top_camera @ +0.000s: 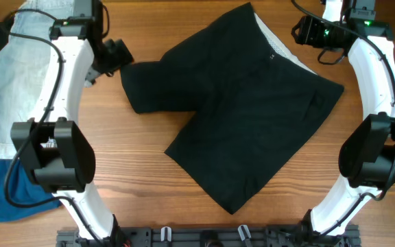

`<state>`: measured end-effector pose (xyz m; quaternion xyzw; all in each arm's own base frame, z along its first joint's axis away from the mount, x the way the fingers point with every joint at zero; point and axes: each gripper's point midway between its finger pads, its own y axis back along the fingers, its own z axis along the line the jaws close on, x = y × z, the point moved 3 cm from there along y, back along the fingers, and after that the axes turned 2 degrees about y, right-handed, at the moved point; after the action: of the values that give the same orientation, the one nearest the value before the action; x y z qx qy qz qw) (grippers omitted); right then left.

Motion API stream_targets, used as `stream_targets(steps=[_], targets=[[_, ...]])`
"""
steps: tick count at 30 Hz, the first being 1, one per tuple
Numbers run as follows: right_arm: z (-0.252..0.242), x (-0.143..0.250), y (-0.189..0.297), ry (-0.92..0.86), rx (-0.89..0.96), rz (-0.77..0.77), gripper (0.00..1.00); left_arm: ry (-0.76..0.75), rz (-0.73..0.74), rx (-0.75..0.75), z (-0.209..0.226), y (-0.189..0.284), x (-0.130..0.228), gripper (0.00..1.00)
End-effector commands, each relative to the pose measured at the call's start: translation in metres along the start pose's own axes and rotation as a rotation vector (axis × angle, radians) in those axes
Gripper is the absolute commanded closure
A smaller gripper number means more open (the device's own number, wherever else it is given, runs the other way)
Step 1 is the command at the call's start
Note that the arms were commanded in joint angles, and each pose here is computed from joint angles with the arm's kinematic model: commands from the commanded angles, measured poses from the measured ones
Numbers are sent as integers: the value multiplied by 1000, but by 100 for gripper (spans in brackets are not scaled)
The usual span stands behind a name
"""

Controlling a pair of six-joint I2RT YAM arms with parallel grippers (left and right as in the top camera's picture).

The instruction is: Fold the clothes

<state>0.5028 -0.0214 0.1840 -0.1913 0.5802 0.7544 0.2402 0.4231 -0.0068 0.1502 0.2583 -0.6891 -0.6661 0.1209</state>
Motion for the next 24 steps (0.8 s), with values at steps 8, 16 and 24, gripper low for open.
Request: stream_targets(steps=[8,16,24], targets=[[5,2,1,1,-11,14,27,-259,457,-54,-29,-73,188,32],[5,2,1,1,-12,13,27,-309,104,-20,-52,-105,140,29],[4,2,-2,2,-12,14,27,-278,-189,48,-82,-102,87,27]])
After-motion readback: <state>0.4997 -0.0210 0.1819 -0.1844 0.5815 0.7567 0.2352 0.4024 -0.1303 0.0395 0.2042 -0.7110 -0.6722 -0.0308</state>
